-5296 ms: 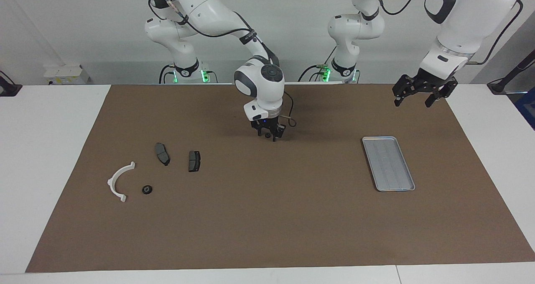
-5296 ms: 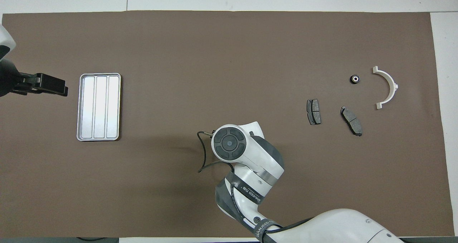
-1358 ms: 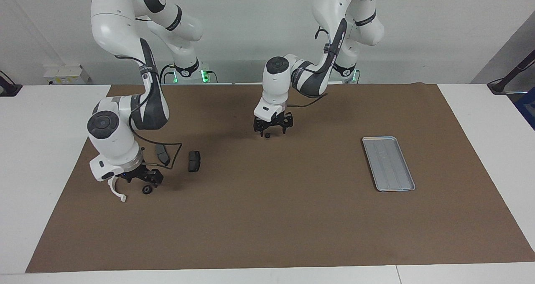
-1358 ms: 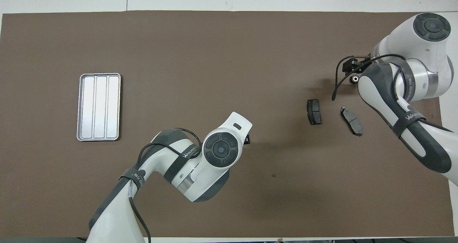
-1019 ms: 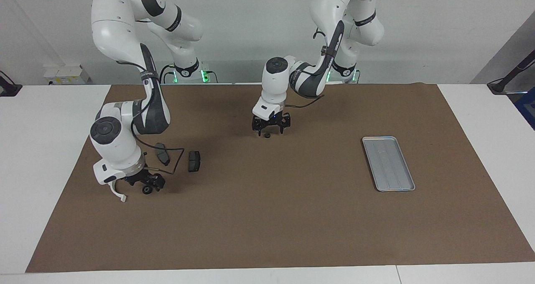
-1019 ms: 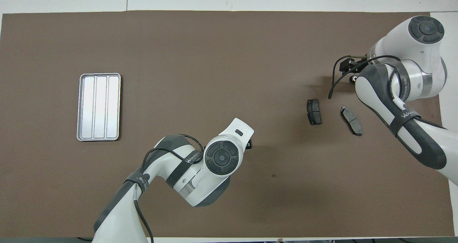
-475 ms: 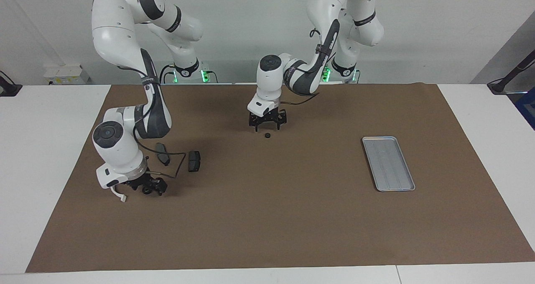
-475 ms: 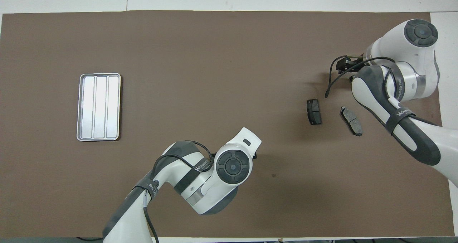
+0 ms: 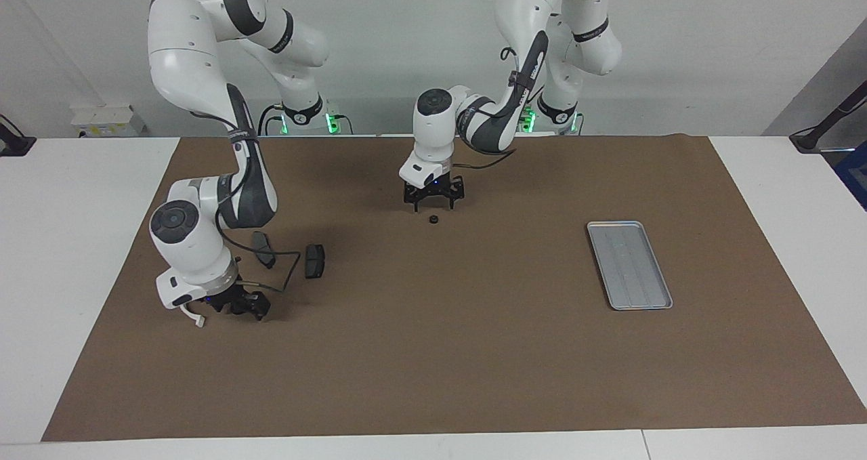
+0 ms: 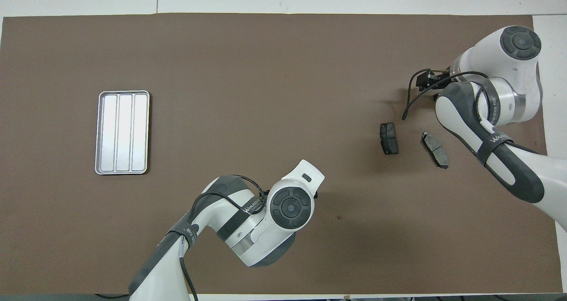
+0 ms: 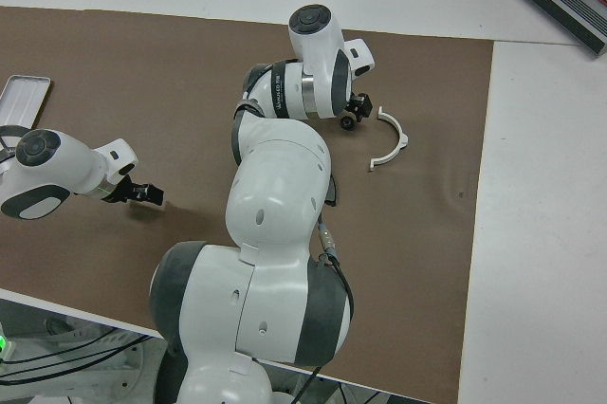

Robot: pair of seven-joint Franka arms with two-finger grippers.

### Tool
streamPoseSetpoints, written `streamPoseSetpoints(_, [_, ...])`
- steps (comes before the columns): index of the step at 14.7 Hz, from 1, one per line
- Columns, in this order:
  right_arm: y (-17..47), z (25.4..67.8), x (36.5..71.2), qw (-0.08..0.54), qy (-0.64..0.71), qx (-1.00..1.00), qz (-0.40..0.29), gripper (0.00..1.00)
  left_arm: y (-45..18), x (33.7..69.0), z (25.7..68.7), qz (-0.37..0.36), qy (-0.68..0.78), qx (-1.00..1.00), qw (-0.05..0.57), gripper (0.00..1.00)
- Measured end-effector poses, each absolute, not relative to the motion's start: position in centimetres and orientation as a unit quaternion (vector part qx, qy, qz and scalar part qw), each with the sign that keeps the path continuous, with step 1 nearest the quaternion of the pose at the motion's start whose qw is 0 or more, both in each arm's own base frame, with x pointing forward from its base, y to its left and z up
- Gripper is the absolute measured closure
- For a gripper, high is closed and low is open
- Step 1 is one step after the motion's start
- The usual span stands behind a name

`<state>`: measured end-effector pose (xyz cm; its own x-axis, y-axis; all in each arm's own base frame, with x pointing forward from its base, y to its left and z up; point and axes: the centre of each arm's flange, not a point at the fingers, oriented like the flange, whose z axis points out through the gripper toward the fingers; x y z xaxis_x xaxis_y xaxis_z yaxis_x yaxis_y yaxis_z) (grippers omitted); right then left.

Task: Pick bearing gear from pile to tray
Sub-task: 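Grasp the small black bearing on the table with the left gripper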

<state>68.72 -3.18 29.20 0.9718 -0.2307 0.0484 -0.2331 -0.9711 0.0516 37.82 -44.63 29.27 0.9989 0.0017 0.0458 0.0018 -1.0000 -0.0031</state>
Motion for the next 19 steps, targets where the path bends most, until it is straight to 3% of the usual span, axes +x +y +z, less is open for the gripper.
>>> streamPoseSetpoints(16, [-3.9, 28.3, 68.6, 0.027, -0.122, 0.992, 0.017, 0.0, -44.9, 40.1, 29.0, -0.03, -0.005, -0.999, 0.011, 0.0])
streamPoseSetpoints(19, [-3.9, 28.3, 68.6, 0.027, -0.122, 0.992, 0.017, 0.0, -44.9, 40.2, 29.1, -0.031, -0.005, -0.999, 0.01, 0.3])
